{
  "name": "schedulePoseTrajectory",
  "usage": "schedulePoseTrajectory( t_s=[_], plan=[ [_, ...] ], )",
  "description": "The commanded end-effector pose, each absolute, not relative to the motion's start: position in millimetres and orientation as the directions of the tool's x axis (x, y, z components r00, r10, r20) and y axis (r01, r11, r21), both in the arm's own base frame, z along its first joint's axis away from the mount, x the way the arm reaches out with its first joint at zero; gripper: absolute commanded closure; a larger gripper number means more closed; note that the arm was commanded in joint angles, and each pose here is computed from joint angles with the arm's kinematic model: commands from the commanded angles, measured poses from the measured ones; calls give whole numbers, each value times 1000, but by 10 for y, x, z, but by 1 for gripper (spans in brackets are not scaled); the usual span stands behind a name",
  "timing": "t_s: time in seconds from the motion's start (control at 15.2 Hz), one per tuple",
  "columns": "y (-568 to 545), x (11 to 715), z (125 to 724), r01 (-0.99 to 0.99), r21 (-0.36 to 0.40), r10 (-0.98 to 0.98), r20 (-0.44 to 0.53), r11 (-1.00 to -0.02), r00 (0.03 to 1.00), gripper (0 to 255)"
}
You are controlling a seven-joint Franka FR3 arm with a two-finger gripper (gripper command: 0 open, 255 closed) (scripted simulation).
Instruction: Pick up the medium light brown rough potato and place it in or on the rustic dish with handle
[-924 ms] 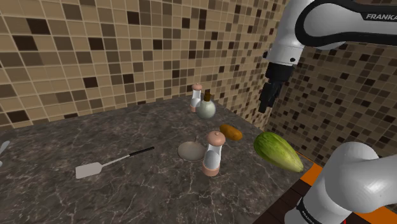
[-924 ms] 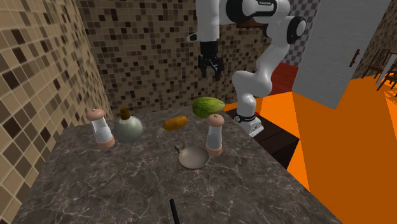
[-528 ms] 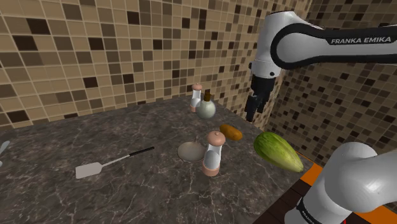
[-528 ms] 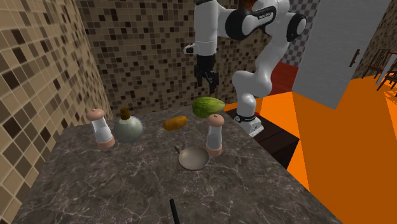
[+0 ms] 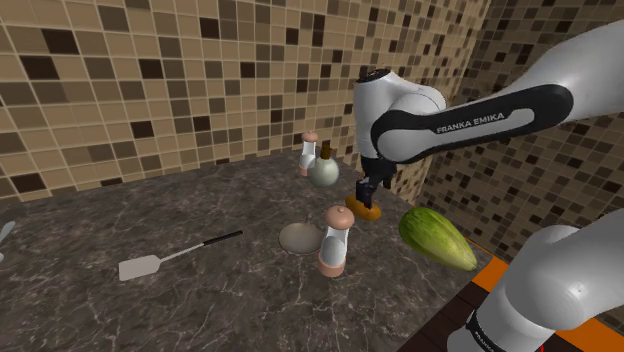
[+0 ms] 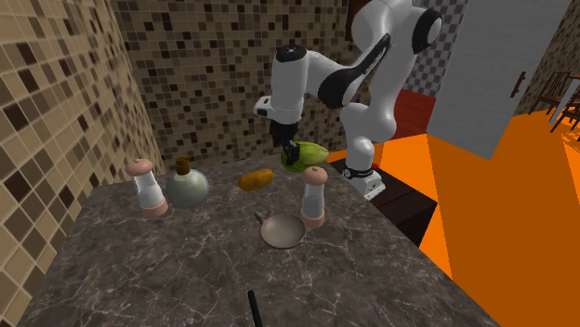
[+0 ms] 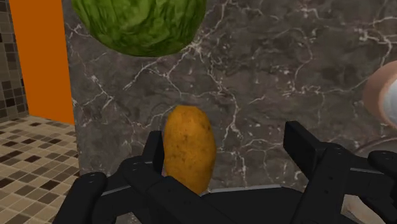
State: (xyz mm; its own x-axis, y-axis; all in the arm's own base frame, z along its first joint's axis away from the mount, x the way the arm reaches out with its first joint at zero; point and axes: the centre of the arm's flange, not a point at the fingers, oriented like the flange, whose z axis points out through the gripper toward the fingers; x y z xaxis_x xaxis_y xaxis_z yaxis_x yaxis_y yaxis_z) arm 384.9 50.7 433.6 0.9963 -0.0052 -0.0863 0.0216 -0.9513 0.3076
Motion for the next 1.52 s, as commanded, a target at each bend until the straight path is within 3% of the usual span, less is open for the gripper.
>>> schedulePoseTrajectory(
  t_s=[0.0,0.4,1.39,1.45],
  plan=[
    [522,4013,4065,9,375,-26,-89,-927,996,0],
    [472,4415,3407,-20,542,-85,-95,-840,992,0],
    [258,4365,3073,-20,542,-85,-95,-840,992,0],
    [258,4365,3073,-20,542,-85,-95,-840,992,255]
  ],
)
